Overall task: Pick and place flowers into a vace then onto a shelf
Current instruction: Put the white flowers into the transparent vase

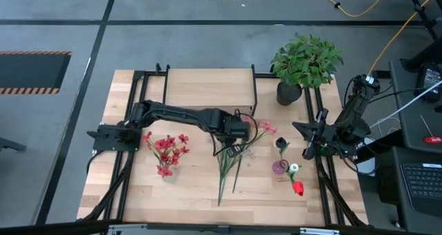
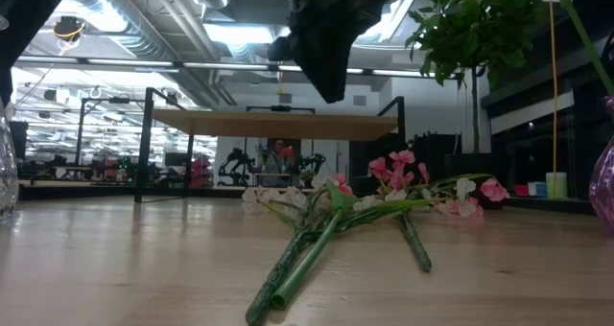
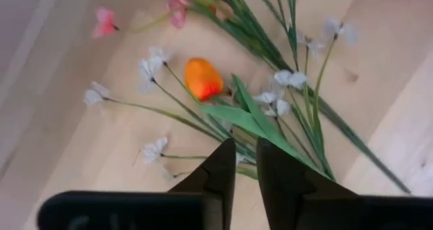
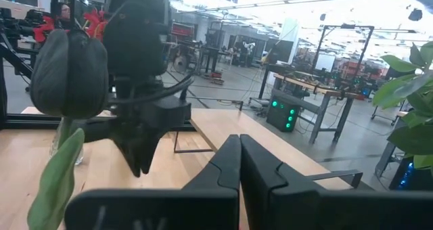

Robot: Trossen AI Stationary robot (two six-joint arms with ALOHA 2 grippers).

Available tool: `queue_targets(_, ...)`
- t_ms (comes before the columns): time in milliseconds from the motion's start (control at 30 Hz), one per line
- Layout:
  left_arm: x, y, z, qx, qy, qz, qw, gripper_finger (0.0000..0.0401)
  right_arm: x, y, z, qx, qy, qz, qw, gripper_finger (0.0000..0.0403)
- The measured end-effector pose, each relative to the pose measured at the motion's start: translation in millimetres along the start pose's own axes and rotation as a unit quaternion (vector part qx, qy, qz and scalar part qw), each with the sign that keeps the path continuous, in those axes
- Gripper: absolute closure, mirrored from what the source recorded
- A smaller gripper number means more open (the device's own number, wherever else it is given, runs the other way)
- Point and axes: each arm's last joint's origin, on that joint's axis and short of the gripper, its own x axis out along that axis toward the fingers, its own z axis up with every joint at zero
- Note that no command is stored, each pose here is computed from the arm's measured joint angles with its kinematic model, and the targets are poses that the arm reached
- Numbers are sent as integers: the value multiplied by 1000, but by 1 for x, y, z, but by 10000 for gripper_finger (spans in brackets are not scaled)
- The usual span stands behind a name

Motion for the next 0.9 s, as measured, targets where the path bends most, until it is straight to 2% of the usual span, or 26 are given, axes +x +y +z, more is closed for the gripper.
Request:
queue_targets(167, 3, -1, -2, -1, 10, -10, 1000, 303, 0, 0, 0, 0, 0, 0, 1000, 398)
queue_targets(467, 4, -3, -3, -75, 14, -11, 997, 238, 0, 0, 0, 0, 0, 0, 1000, 398)
queue_targets(600, 15, -4, -5, -78, 33, 5, 996, 231, 0, 0, 0, 0, 0, 0, 1000, 398)
queue_targets(900, 56, -11, -11, -74, 108, 3, 991, 230, 0, 0, 0, -1, 0, 0, 1000, 398)
